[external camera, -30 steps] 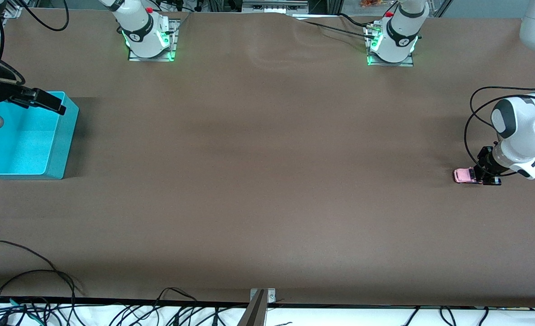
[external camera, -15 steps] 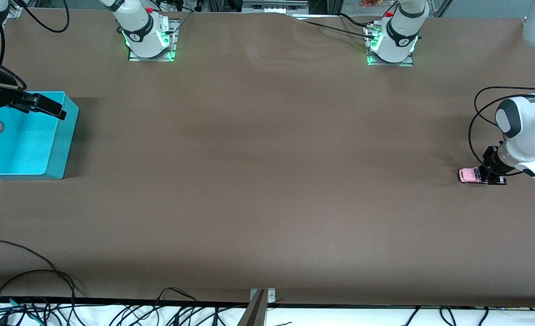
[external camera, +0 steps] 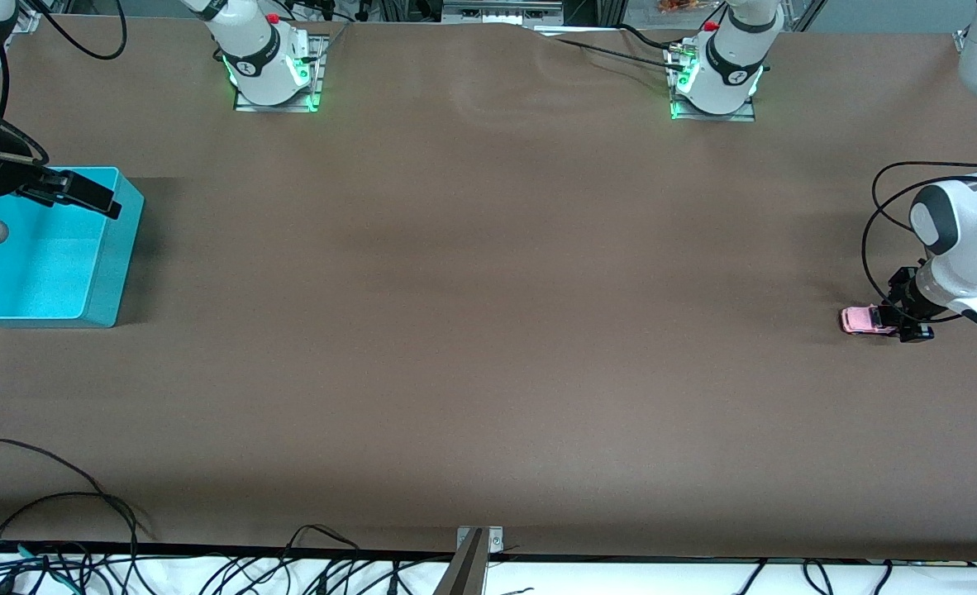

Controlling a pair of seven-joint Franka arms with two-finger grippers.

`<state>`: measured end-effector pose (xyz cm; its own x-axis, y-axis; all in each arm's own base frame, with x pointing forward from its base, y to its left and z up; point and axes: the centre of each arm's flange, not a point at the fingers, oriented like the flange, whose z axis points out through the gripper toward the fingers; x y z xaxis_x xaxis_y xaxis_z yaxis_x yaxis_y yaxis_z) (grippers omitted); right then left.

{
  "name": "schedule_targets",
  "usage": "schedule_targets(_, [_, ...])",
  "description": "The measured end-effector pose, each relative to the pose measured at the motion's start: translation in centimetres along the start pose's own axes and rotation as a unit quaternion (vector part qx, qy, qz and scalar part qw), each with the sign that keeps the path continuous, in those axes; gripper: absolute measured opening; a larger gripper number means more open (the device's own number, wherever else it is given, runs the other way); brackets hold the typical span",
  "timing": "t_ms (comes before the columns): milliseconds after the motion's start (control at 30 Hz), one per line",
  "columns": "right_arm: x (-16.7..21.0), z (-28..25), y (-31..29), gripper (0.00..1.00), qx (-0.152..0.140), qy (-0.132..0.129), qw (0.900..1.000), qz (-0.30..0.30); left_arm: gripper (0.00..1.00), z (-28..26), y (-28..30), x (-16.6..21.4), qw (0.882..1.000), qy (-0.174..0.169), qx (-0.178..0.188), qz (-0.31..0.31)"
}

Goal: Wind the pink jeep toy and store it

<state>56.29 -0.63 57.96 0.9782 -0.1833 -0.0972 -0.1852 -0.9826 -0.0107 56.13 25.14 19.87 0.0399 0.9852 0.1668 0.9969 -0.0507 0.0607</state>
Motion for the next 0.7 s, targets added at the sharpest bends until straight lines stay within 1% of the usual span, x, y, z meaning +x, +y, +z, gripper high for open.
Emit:
schedule_targets(67, [0.0,0.0,0.0,1.00,0.000,0.000,1.000,0.000,0.87,-0.8,0.5,0.0,1.000,0.002,0.000,0.002])
schedule_targets(100, [0.0,0.0,0.0,1.00,0.000,0.000,1.000,0.000,0.89,-1.3,0.8,0.0,1.000,0.003,0.002,0.003])
schedule_targets(167, [0.0,0.0,0.0,1.00,0.000,0.000,1.000,0.000,0.98,-2.8,1.4,-0.2,1.000,0.004,0.005,0.005])
schedule_targets(200, [0.0,0.0,0.0,1.00,0.000,0.000,1.000,0.000,1.00,-3.6,1.6,-0.2,1.000,0.005,0.006,0.006])
schedule_targets(367, [-0.2,-0.2,-0.2,1.00,0.000,0.001,1.000,-0.002,1.00,-8.5,2.6,-1.2,1.000,0.012,0.011,0.017])
schedule_targets(500, [-0.5,-0.3,-0.6,1.00,-0.001,-0.003,1.000,-0.006,1.00,-13.0,3.8,-3.7,0.999,0.019,0.001,0.039])
schedule_targets(600, [-0.9,-0.4,-1.1,1.00,-0.002,-0.007,1.000,-0.012,1.00,-15.8,4.6,-5.8,0.998,0.023,-0.007,0.065])
schedule_targets(700, [-1.2,-0.5,-1.8,1.00,-0.003,-0.010,1.000,-0.018,1.00,-18.2,4.9,-7.5,0.994,0.026,-0.011,0.104])
